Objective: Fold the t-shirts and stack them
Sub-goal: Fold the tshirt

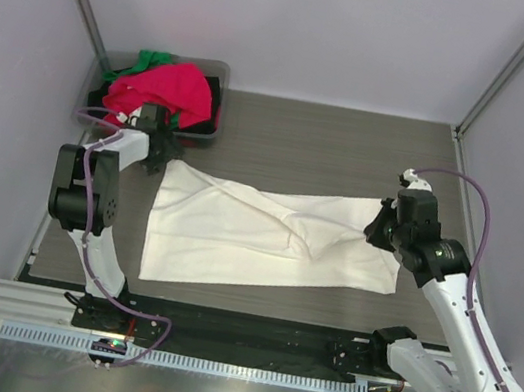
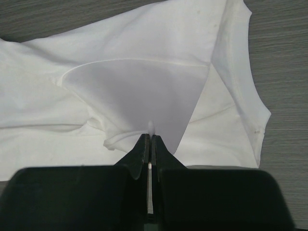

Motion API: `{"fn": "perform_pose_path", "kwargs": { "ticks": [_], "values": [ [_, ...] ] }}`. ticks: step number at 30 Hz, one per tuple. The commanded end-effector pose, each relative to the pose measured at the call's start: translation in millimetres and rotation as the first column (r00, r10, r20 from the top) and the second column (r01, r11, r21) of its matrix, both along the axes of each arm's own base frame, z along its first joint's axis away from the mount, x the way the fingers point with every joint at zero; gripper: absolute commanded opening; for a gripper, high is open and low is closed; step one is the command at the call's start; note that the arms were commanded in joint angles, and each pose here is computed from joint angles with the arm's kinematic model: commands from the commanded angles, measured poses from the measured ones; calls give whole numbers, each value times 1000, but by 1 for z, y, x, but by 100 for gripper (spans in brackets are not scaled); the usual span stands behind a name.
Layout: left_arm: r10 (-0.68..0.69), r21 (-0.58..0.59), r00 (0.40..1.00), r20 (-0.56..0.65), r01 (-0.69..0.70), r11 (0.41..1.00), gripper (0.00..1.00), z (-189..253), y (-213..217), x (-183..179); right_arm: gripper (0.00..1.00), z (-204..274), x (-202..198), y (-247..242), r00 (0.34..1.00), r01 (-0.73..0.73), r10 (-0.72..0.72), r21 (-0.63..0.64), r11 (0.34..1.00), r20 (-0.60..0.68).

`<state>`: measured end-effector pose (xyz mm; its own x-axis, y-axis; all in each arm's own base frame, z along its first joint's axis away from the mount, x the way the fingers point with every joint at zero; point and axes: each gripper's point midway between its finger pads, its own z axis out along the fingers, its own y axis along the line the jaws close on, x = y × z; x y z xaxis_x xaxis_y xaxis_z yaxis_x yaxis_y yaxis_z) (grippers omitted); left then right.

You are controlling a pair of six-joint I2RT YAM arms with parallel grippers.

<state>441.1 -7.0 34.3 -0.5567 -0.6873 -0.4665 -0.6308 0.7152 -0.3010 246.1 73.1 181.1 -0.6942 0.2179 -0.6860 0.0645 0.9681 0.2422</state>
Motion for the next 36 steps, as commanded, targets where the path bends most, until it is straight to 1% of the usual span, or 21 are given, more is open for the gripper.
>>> {"fn": "perform_pose_path", "kwargs": {
  "ticks": [1,4,6,7,9,10,11,15,19,20,22,23,25,26,30,31,32,33,34,35,36],
  "values": [
    [21,3,995,94,-22,1000,72,16,-6,15,1,6,-1,1,1000,-12,12,7,1000,21],
    [26,20,994,109,-28,999,73,20,-6,16,1,3,-1,0,1000,-13,13,3,1000,8],
    [23,20,995,93,-25,999,73,16,-6,18,1,0,-1,1,1000,-16,16,0,1000,2],
    [23,18,998,65,-24,1000,72,6,-7,17,1,-1,-1,1,1000,-16,16,2,1000,-2],
    [14,9,999,40,-15,1000,69,-2,-9,16,1,-1,-1,2,1000,-21,21,4,1000,-4],
    [13,5,999,29,-13,1000,66,-7,-10,15,1,-1,-1,1,1000,-19,19,2,1000,-7],
    [10,6,1000,17,-10,1000,60,-13,-12,14,1,-2,-1,1,1000,-20,20,-1,1000,-5],
    [11,17,1000,5,-11,1000,44,-17,-12,12,1,-1,-1,1,1000,-20,20,0,1000,-3],
    [11,33,1000,9,-12,999,31,-10,-11,12,1,-2,-1,1,1000,-20,20,1,1000,-6],
    [14,36,1000,8,-15,999,24,-9,-10,11,1,-2,-1,1,1000,-19,19,0,1000,-6],
    [13,45,1000,17,-13,999,19,-2,-10,11,1,0,-1,0,1000,-16,16,-3,1000,-1],
    [11,49,1000,11,-11,999,12,-1,-9,10,1,-1,-1,0,1000,-14,14,-3,1000,-2],
    [14,58,1000,18,-15,998,7,7,-8,10,1,2,1,0,1000,-13,13,-4,1000,6],
    [11,62,1000,13,-12,998,1,10,-7,8,1,5,2,0,1000,-12,12,-4,1000,12],
    [10,81,1000,28,-13,997,0,34,-5,8,1,13,17,-2,1000,19,-19,-18,1000,20],
    [14,90,1000,17,-15,996,0,41,-3,3,1,23,26,-2,999,30,-29,-23,999,45],
    [14,96,1000,21,-16,995,0,47,-2,3,1,18,29,-3,999,39,-38,-35,999,32],
    [12,105,999,38,-16,994,0,58,-1,6,1,30,38,-3,997,50,-48,-35,998,62],
    [14,113,999,43,-18,993,0,65,1,5,1,25,49,-4,998,58,-56,-49,997,39],
    [15,122,999,44,-20,992,0,74,3,1,1,30,59,-3,997,64,-61,-50,997,52],
    [21,138,998,67,-30,990,0,88,6,5,1,44,73,-2,994,74,-70,-44,996,82]
  ]
}}
